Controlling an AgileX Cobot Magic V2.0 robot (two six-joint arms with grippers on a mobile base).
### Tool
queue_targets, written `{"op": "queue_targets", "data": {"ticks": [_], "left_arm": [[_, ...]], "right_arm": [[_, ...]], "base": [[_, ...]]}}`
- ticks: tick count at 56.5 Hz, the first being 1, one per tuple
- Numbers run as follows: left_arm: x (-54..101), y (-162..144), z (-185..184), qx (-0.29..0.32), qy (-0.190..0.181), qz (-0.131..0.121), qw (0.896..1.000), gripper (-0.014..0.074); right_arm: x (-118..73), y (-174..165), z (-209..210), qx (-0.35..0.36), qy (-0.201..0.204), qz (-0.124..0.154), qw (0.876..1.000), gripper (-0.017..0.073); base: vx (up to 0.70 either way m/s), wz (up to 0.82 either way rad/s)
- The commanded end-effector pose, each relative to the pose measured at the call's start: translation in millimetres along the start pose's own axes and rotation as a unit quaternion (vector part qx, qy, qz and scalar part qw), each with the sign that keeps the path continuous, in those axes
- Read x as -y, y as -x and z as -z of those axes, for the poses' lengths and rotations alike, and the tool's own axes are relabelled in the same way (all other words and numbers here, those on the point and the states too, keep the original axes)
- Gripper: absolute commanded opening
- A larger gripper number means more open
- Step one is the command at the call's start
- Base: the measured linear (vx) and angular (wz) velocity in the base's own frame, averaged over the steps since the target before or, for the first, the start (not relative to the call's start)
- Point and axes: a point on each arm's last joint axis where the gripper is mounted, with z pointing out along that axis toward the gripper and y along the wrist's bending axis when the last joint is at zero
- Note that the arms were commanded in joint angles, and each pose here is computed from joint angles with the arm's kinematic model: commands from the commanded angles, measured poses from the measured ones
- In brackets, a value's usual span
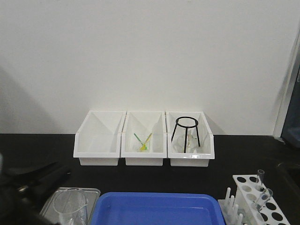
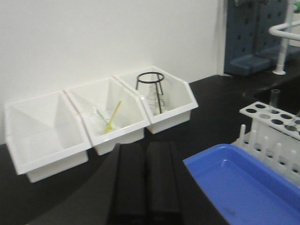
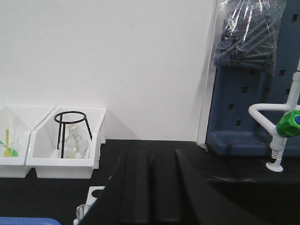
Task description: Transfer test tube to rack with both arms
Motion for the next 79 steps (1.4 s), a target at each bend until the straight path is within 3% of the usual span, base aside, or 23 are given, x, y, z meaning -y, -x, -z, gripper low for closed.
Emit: {"op": "queue_targets", "data": {"ticks": [1, 12, 26, 45, 79], "left_arm": [[-11.3, 4.2, 36.8, 0.066, 0.038, 0.004, 0.997, -0.0004], [-19.4, -56.8, 98.4, 0.109, 0.123, -0.005, 0.986, -0.0004], [-16.3, -121.1, 113.9, 0.116, 0.154, -0.006, 0.981, -0.0004], [-12.9, -133.6, 119.7, 0.068, 0.147, 0.003, 0.987, -0.0004], [-12.7, -135.3, 119.4, 0.059, 0.146, 0.004, 0.987, -0.0004]], "right_arm": [[-1.0, 16.8, 0.8, 0.051, 0.010, 0.000, 0.999, -0.0010], [-1.0, 16.7, 0.8, 0.051, 0.010, 0.000, 0.999, -0.0010], [-1.0, 16.7, 0.8, 0.051, 0.010, 0.000, 0.999, -0.0010], [-1.0, 16.7, 0.8, 0.050, 0.009, 0.000, 0.999, -0.0010], [-0.9, 16.6, 0.8, 0.050, 0.009, 0.000, 0.999, -0.0010]], "base": [[0.00, 0.00], [0.00, 0.00], [0.00, 0.00], [0.00, 0.00], [0.00, 0.00]]}}
